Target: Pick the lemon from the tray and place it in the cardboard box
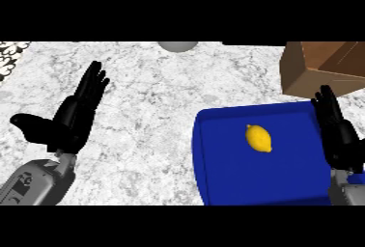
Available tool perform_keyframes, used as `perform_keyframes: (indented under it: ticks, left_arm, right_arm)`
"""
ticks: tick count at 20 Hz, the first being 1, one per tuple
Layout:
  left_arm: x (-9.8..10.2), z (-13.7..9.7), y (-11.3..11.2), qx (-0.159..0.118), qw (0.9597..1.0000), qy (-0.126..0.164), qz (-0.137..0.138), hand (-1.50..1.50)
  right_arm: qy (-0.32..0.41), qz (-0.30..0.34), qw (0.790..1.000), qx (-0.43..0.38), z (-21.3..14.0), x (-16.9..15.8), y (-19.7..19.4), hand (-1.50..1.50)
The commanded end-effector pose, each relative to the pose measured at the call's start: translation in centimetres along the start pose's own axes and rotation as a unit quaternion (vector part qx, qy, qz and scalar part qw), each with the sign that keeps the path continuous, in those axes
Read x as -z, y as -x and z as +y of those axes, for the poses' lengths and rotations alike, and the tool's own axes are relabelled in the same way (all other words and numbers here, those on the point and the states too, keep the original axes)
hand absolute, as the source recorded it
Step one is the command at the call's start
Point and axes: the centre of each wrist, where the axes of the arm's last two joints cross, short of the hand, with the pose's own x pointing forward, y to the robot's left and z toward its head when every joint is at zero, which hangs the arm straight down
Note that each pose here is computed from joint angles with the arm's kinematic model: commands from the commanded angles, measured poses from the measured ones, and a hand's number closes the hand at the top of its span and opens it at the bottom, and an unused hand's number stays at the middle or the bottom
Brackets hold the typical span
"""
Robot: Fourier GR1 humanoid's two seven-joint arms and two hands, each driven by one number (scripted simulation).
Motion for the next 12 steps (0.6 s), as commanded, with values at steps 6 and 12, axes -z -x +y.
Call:
perform_keyframes:
  ticks: [6, 12]
  left_arm:
    - [0.3, 2.2, -0.3, 0.159, 0.9809, 0.092, -0.063, 0.0]
    - [0.7, 3.4, 0.4, 0.154, 0.9799, 0.116, -0.052, 0.0]
  right_arm:
    - [-0.247, -0.264, 0.932, -0.023, -0.6, 6.1, -16.2, -1.5]
    - [-0.331, -0.272, 0.886, -0.175, -7.4, 8.7, -15.1, -1.5]
